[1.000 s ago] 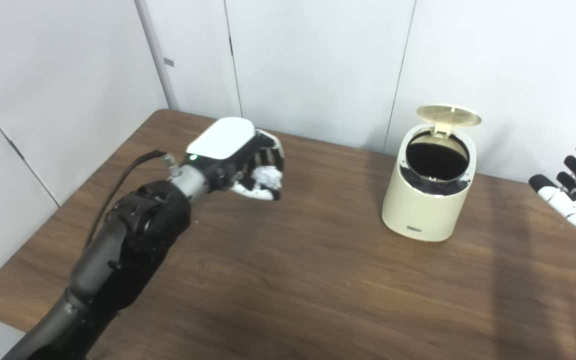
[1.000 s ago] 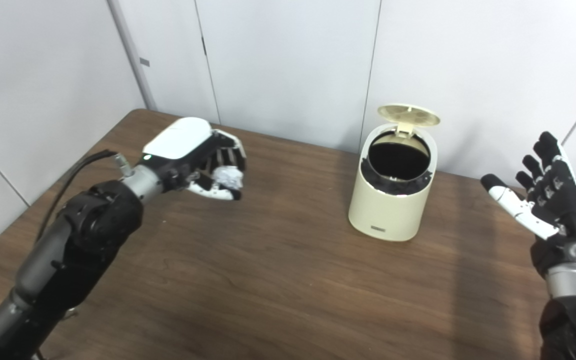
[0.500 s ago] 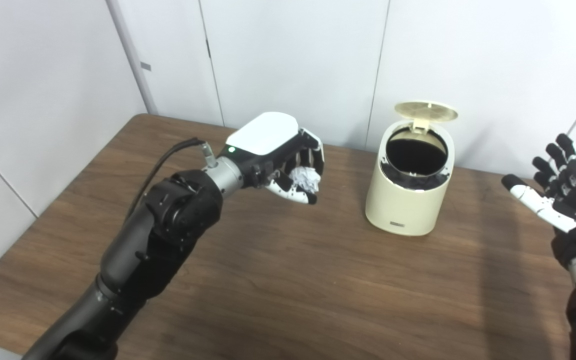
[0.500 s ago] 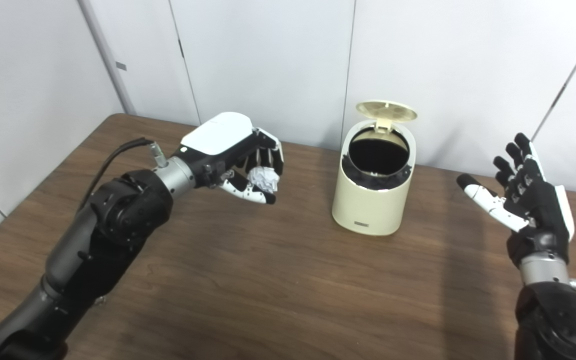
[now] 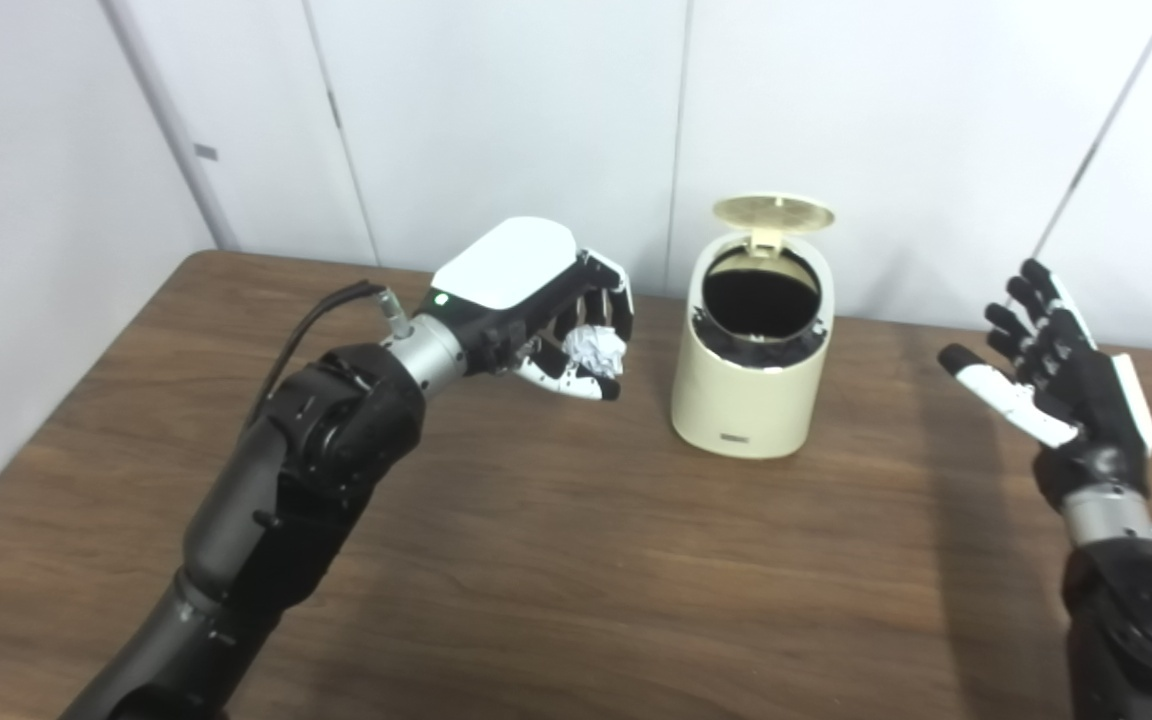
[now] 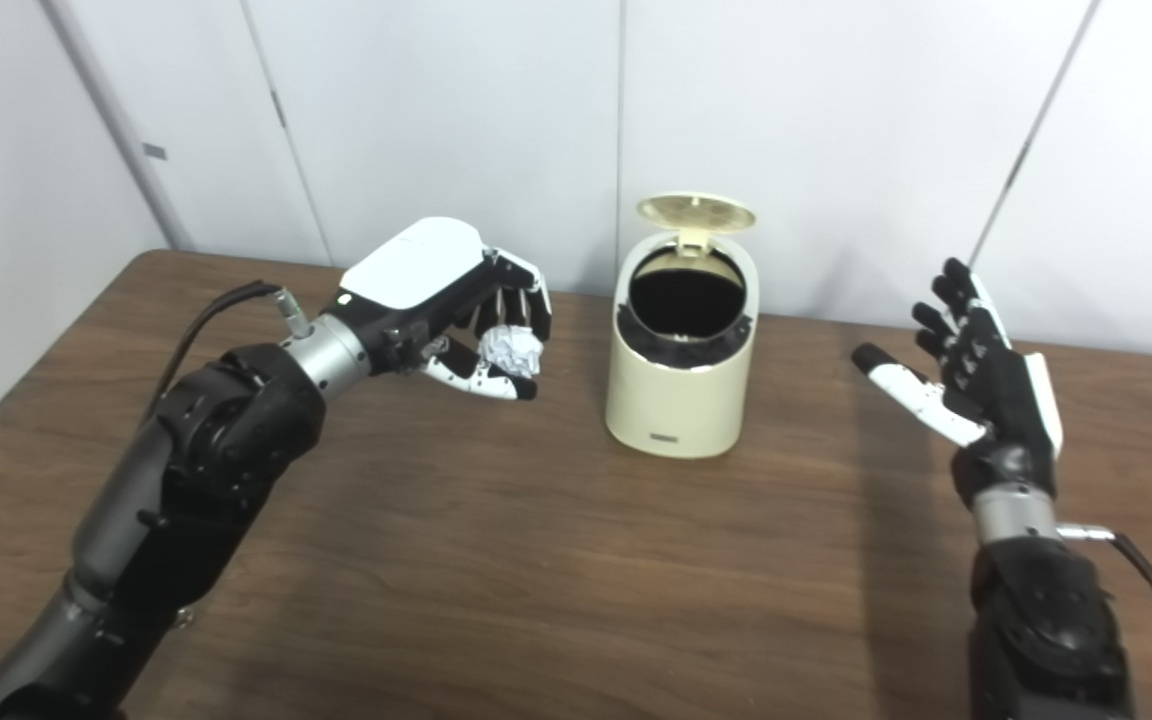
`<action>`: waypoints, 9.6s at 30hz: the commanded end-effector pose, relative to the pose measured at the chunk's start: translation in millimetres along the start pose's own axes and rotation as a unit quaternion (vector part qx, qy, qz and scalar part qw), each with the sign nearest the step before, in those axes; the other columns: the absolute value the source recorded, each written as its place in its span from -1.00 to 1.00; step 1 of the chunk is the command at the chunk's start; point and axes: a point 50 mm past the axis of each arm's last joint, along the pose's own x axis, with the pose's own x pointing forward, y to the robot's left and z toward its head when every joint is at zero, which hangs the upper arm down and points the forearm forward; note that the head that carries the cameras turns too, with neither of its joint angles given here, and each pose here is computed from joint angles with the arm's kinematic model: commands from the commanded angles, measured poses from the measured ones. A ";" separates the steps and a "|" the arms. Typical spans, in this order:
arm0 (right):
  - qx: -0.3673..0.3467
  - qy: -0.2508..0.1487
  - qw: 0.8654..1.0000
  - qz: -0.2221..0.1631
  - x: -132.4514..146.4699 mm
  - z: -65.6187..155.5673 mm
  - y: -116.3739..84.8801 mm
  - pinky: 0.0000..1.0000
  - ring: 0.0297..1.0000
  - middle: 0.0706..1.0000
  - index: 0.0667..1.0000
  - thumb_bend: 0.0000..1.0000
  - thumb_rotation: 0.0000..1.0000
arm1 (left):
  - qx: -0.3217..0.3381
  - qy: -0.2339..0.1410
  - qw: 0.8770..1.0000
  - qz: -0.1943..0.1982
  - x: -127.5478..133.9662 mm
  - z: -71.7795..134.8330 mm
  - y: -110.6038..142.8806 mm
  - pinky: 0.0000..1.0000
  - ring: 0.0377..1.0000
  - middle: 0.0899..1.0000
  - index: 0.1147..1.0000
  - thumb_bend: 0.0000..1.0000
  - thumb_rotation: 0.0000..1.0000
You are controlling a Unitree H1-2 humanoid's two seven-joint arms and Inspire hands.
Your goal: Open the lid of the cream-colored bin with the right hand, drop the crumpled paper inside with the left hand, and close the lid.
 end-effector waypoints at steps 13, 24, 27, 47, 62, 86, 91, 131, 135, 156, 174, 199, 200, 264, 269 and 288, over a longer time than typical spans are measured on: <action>0.002 -0.050 0.999 0.009 4.9 17.2 9.0 0.63 0.73 0.84 0.84 0.53 -0.22 | 0.005 -0.047 0.996 0.070 22.6 14.6 14.9 -0.41 -0.32 -0.17 -0.07 0.00 -1.00; -0.010 -0.051 0.999 0.007 2.0 15.4 12.0 0.60 0.72 0.82 0.83 0.53 -0.20 | -0.004 -0.072 0.994 0.078 47.9 23.4 14.0 -0.39 -0.31 -0.17 -0.06 0.00 -1.00; -0.011 -0.050 0.999 0.009 0.9 14.7 12.5 0.62 0.72 0.82 0.83 0.55 -0.17 | -0.001 -0.074 0.994 0.081 52.0 22.8 12.9 -0.39 -0.30 -0.16 -0.06 0.00 -1.00; -0.005 -0.045 0.999 0.007 -0.2 10.7 17.0 0.68 0.73 0.84 0.85 0.51 -0.27 | -0.014 -0.101 0.985 0.137 78.7 24.5 1.1 -0.40 -0.31 -0.17 -0.06 0.00 -1.00; -0.013 -0.051 0.999 0.006 -4.4 12.0 17.9 0.64 0.75 0.85 0.84 0.45 -0.33 | -0.013 -0.107 0.982 0.153 100.4 38.5 -9.0 -0.47 -0.35 -0.18 -0.01 -0.02 -1.00; -0.016 -0.052 0.999 0.004 -7.8 13.2 15.0 0.65 0.74 0.84 0.84 0.47 -0.28 | 0.086 -0.099 0.969 0.210 126.8 43.5 -61.6 -0.42 -0.32 -0.23 -0.04 -0.01 -1.00; -0.016 -0.052 0.999 0.004 -8.0 11.5 13.7 0.63 0.74 0.84 0.85 0.48 -0.28 | 0.109 -0.097 0.968 0.206 130.0 40.8 -69.0 -0.39 -0.30 -0.20 -0.04 -0.01 -1.00; -0.022 -0.056 0.998 0.006 -7.0 16.1 14.7 0.51 0.70 0.82 0.81 0.49 -0.28 | 0.179 -0.016 0.978 0.102 134.6 27.8 -70.3 0.23 0.72 0.82 0.64 1.00 -0.61; -0.019 -0.054 0.998 0.004 -6.6 14.7 14.2 0.58 0.73 0.83 0.81 0.48 -0.30 | 0.154 -0.027 0.983 0.096 132.3 28.7 -67.2 0.24 0.68 0.79 0.64 1.00 -0.61; -0.016 -0.054 0.998 0.005 -6.4 11.9 11.3 0.58 0.73 0.84 0.82 0.46 -0.29 | -0.094 -0.080 0.958 0.259 81.1 18.2 -32.2 -0.41 -0.29 -0.18 -0.03 -0.01 -1.00; -0.029 -0.051 0.998 0.007 -7.0 12.2 5.3 0.62 0.72 0.85 0.83 0.42 -0.29 | -0.335 0.032 0.885 0.320 19.3 -4.4 -61.3 -0.34 -0.22 -0.14 -0.06 0.00 -1.00; -0.013 -0.048 0.999 0.011 -10.6 6.2 6.2 0.62 0.72 0.85 0.83 0.46 -0.25 | -0.451 0.046 0.862 0.227 -15.8 -34.7 -116.6 0.16 0.41 0.52 0.58 0.20 0.02; -0.013 -0.049 0.999 0.012 -10.8 5.6 6.3 0.62 0.72 0.85 0.83 0.46 -0.25 | -0.459 0.047 0.858 0.224 -16.3 -36.2 -119.3 0.18 0.43 0.54 0.61 0.16 0.00; -0.120 -0.162 0.978 0.042 34.7 79.9 24.9 0.48 0.66 0.76 0.73 0.18 -0.20 | -0.421 0.111 0.858 0.273 -45.7 -76.7 -139.0 0.04 0.28 0.42 0.54 0.01 -0.25; -0.119 -0.173 0.976 0.051 45.2 92.8 27.2 0.49 0.68 0.77 0.72 0.13 -0.32 | -0.420 0.111 0.859 0.271 -45.6 -75.8 -141.1 0.04 0.28 0.41 0.54 0.01 -0.26; -0.195 -0.188 0.955 0.122 64.4 122.7 51.5 0.49 0.68 0.76 0.70 0.29 0.11 | -0.419 0.110 0.860 0.270 -40.5 -75.8 -140.1 0.07 0.27 0.43 0.56 0.13 -0.33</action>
